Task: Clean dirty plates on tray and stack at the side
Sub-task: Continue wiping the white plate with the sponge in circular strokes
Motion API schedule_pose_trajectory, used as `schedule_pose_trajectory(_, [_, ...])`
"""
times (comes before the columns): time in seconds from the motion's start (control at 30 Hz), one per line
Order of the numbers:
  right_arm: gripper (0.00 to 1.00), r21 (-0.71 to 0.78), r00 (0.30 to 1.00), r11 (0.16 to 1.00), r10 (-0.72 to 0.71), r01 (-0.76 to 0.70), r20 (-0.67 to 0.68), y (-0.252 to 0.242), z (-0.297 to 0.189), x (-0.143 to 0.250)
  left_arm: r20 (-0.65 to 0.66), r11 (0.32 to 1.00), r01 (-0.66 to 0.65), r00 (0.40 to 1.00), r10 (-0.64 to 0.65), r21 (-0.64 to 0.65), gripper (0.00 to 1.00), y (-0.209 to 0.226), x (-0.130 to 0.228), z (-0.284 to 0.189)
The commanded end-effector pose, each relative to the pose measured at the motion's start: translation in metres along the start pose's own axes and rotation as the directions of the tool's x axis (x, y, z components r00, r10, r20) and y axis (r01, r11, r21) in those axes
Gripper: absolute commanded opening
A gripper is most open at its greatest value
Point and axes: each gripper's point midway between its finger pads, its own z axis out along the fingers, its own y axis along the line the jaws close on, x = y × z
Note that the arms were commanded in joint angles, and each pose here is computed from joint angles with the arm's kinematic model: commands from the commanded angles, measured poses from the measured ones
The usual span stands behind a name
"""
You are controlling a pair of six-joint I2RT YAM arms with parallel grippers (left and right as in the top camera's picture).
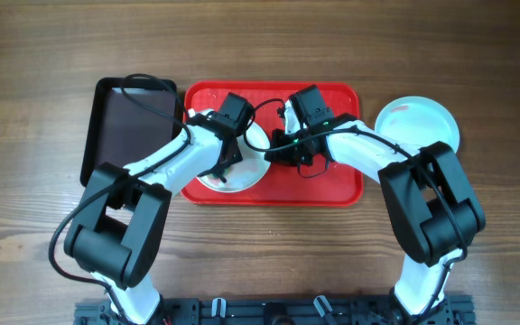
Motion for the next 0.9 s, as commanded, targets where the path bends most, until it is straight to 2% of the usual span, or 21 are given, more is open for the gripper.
schedule_pose_trajectory(0.0, [0.04,0.061,0.999,0.998,0.028,-0.027,-0.023,-0.023,0.010,0.006,0.119,0.977,0.056,0.992,-0.032,-0.205,0.04,0.043,-0.008,0.036])
schedule_pose_trajectory(0.2, [0.04,0.061,0.999,0.998,0.028,-0.026,-0.023,-0.023,0.010,0.006,0.202,0.993,0.098,0.976,-0.082,-0.070,0.04,0.013,-0.031,0.037])
schedule_pose_trajectory(0.3, [0.04,0.061,0.999,0.998,0.027,-0.025,-0.023,-0.023,0.010,0.006,0.186,0.998,-0.041,0.982,0.031,0.053,0.04,-0.018,-0.035,0.037])
schedule_pose_trajectory(0.37, [0.04,0.061,0.999,0.998,0.027,-0.025,-0.023,-0.023,0.010,0.006,0.181,0.969,-0.187,0.971,0.157,0.163,0.04,-0.044,-0.032,0.034])
schedule_pose_trajectory(0.43, [0.04,0.061,0.999,0.998,0.027,-0.026,-0.023,-0.023,0.010,0.006,0.190,0.901,-0.333,0.938,0.288,0.279,0.04,-0.069,-0.025,0.028])
schedule_pose_trajectory(0.57, [0.04,0.061,0.999,0.998,0.027,-0.026,-0.023,-0.023,0.010,0.006,0.208,0.777,-0.469,0.883,0.421,0.420,0.04,-0.095,-0.008,0.017])
schedule_pose_trajectory(0.7, [0.04,0.061,0.999,0.998,0.027,-0.025,-0.023,-0.023,0.010,0.006,0.217,0.684,-0.507,0.856,0.469,0.524,0.04,-0.111,0.005,0.006])
schedule_pose_trajectory(0.87, [0.04,0.061,0.999,0.998,0.027,-0.025,-0.023,-0.023,0.010,0.006,0.216,0.570,-0.489,0.851,0.479,0.660,0.04,-0.132,0.020,-0.012])
